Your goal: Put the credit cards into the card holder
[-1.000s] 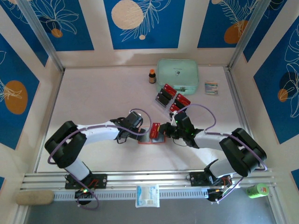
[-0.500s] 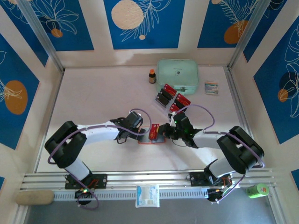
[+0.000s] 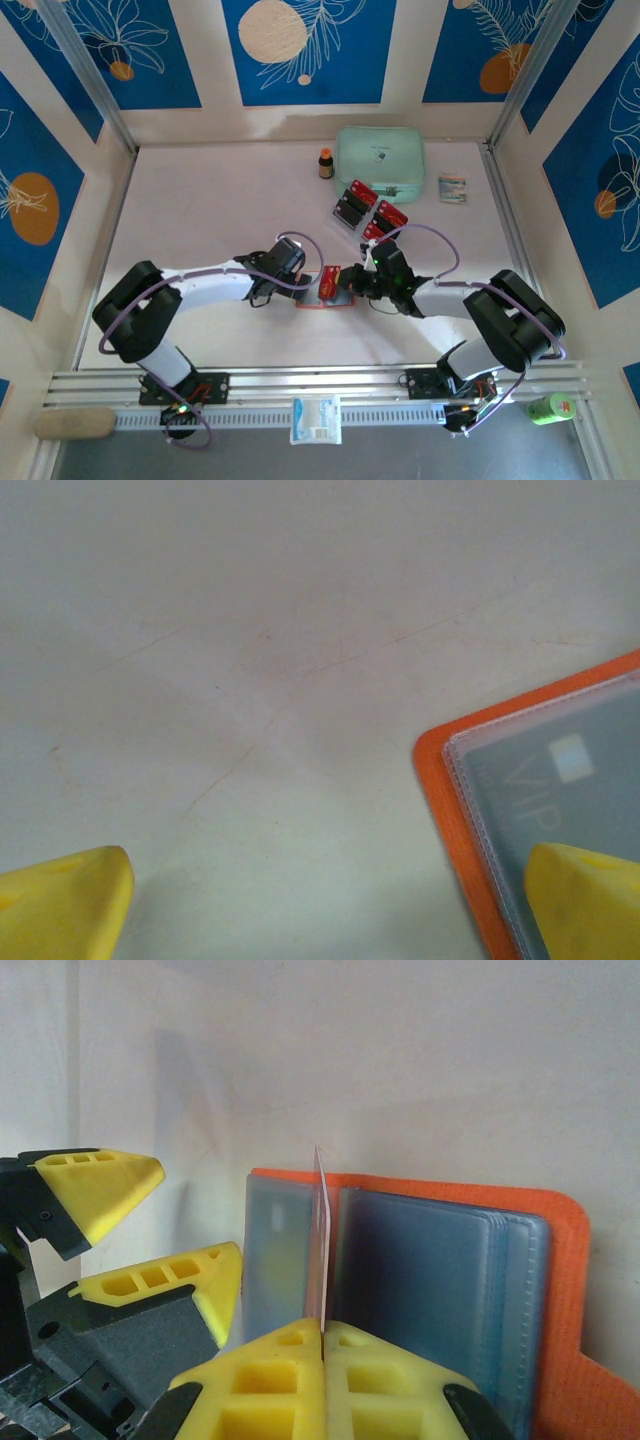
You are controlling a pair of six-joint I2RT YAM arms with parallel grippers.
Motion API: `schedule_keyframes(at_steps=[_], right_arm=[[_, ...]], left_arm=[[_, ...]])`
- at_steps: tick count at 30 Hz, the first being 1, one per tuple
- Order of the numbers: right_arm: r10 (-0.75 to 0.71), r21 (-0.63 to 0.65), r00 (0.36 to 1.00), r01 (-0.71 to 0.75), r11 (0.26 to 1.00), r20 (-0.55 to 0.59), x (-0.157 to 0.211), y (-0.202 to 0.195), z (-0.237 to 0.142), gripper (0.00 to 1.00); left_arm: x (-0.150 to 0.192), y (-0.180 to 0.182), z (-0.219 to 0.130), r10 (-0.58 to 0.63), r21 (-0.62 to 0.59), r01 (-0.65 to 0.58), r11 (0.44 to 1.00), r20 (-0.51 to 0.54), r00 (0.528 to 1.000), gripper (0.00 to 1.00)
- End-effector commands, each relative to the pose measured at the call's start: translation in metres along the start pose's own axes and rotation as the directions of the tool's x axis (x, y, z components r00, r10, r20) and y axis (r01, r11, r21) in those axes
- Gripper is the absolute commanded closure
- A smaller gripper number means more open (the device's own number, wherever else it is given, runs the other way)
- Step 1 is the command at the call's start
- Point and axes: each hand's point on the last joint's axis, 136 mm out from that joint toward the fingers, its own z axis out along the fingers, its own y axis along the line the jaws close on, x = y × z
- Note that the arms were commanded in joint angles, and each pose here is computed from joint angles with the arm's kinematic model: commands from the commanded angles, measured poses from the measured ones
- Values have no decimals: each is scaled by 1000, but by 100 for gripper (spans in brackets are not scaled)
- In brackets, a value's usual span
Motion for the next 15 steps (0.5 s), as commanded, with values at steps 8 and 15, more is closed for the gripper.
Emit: schedule_keyframes(at_steps=[8, 15], right_arm=[[-1, -3, 998, 1, 1000, -64, 16, -4, 2, 100], [1, 3, 997, -1, 1000, -82, 20, -6, 3, 100]], left_arm=[[15, 3, 5, 2, -17, -2, 1000, -35, 999, 0], [18, 4, 8, 7, -23, -8, 1000, -45, 999, 0]])
